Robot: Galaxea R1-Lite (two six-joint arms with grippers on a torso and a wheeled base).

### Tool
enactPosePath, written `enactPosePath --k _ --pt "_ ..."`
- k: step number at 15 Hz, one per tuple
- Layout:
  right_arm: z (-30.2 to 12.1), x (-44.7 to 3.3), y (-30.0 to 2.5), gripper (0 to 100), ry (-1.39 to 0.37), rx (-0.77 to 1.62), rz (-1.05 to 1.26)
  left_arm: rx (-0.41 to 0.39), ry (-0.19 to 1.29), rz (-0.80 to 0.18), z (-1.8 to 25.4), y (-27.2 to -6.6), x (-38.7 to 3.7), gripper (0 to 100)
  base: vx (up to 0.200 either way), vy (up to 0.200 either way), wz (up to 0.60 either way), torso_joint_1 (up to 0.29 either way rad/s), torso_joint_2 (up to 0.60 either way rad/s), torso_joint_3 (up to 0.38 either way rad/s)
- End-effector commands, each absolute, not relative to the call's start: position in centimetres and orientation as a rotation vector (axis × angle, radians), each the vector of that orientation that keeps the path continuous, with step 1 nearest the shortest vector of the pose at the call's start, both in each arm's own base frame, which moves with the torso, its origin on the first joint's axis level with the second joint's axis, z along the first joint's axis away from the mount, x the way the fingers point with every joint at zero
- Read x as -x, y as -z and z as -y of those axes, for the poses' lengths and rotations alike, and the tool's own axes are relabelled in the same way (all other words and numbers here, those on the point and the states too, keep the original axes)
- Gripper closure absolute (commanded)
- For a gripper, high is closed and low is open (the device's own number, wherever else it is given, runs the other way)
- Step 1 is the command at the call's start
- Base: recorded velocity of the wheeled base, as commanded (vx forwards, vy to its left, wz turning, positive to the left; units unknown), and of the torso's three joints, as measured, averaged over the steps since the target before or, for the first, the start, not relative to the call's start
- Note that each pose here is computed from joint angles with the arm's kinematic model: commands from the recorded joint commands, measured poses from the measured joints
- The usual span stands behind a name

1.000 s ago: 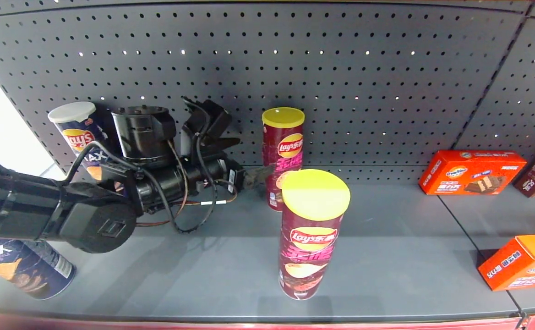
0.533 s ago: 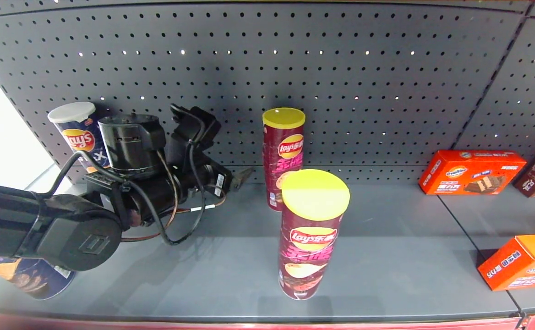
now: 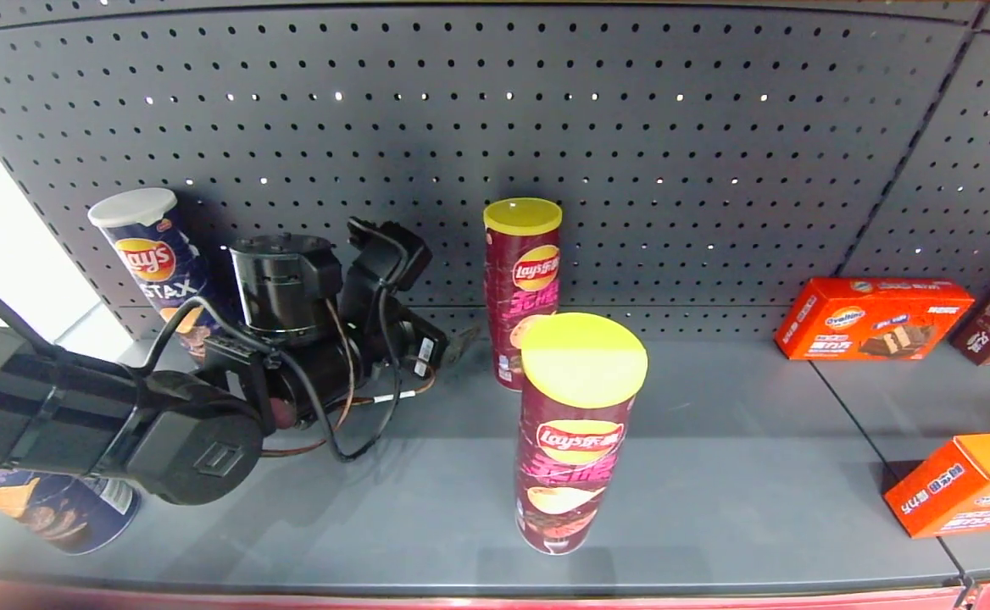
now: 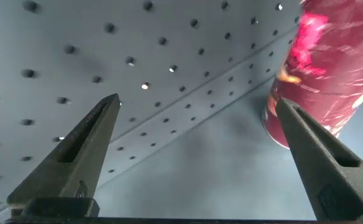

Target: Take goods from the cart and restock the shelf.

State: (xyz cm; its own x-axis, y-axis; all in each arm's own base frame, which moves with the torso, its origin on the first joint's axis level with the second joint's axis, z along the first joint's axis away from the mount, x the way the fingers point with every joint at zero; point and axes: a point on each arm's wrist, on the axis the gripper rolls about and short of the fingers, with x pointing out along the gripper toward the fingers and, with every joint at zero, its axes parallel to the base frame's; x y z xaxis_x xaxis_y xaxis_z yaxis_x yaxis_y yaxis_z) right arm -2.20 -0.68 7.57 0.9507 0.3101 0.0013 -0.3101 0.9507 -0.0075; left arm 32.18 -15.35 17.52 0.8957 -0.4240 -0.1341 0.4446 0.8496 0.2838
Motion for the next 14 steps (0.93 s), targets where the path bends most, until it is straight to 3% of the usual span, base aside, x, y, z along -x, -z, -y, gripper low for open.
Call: enactPosePath --k 1,14 --pt "0.7 2.2 -7.6 0 -0.316 0.008 0.001 -0.319 0.468 -0.085 15.8 -16.8 -32.5 0 0.0 0.0 0.0 0.0 0.0 0.0" --pt "0.7 2.2 -7.6 0 -0.316 0.008 0.001 -0.321 0.479 -0.1 16.8 -15.6 -33.8 0 0.0 0.0 0.0 0.0 0.0 0.0"
